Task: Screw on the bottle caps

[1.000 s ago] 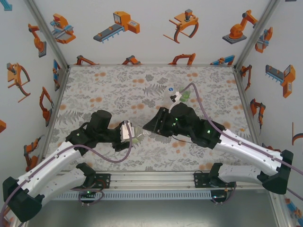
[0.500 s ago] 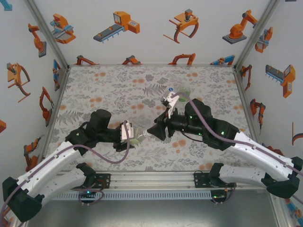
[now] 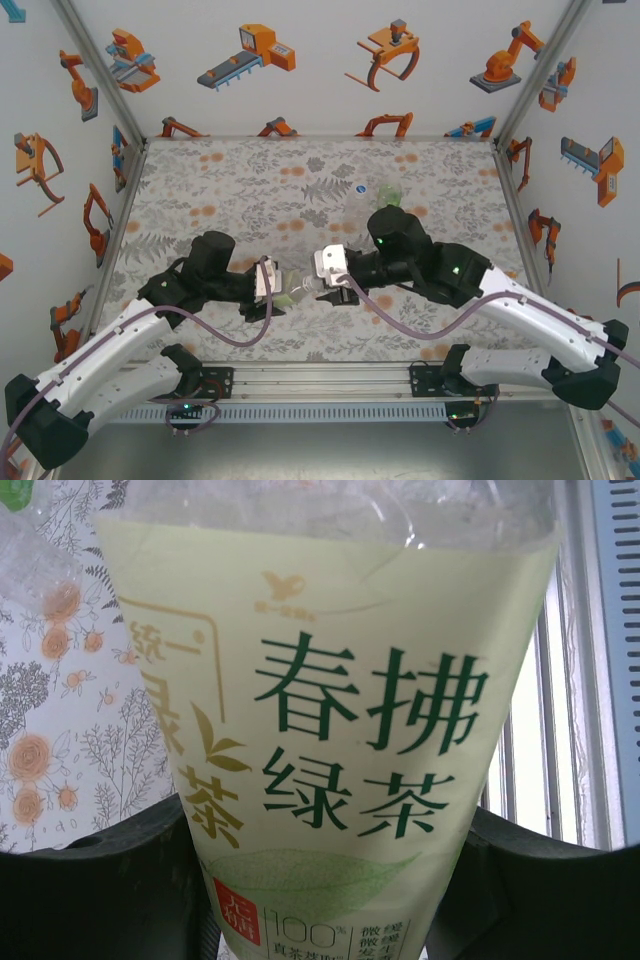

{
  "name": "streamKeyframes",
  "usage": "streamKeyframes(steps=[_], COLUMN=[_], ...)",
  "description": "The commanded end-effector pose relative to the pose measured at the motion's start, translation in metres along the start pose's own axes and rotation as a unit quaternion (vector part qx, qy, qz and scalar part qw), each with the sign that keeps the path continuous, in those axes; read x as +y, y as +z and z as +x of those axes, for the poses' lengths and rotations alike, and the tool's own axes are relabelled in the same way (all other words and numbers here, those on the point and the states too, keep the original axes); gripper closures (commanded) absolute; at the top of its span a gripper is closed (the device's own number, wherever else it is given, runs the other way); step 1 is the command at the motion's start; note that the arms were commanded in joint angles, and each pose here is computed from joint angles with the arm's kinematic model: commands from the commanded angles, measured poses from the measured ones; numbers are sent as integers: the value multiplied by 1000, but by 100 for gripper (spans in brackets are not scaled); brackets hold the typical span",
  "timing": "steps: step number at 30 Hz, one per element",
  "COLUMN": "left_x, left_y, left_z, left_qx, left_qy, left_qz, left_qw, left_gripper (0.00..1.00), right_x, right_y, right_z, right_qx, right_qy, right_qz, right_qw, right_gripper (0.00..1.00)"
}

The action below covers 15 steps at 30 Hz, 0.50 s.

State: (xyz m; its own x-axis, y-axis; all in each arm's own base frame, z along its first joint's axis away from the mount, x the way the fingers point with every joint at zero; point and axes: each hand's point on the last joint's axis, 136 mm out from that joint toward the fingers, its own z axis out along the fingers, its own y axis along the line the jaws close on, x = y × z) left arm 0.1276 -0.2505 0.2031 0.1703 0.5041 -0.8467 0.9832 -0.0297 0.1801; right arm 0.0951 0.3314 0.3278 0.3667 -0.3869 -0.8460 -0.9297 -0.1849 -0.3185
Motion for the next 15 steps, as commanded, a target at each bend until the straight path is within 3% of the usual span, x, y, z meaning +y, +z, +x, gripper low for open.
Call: streamKeyframes(steps=[1,10,15], left_x=[-1,-2,1], left_y=[-4,-5,-5], left_z=[-18,-19,-17], left_qx=[-26,-27,-20], left_qy=[20,20,19], left_qz=[11,13,2], left_qw=[999,999,1000], left_gripper=[100,100,100], right_x=[-6,-7,-14], right_y=[-3,3,2], right_z=[-14,-10,-12], right_qx=[-16,-11,-23], right_qy=[-35,-30,45], right_qz=[4,3,27], right_qw=[999,999,998], right_gripper=[54,69,82])
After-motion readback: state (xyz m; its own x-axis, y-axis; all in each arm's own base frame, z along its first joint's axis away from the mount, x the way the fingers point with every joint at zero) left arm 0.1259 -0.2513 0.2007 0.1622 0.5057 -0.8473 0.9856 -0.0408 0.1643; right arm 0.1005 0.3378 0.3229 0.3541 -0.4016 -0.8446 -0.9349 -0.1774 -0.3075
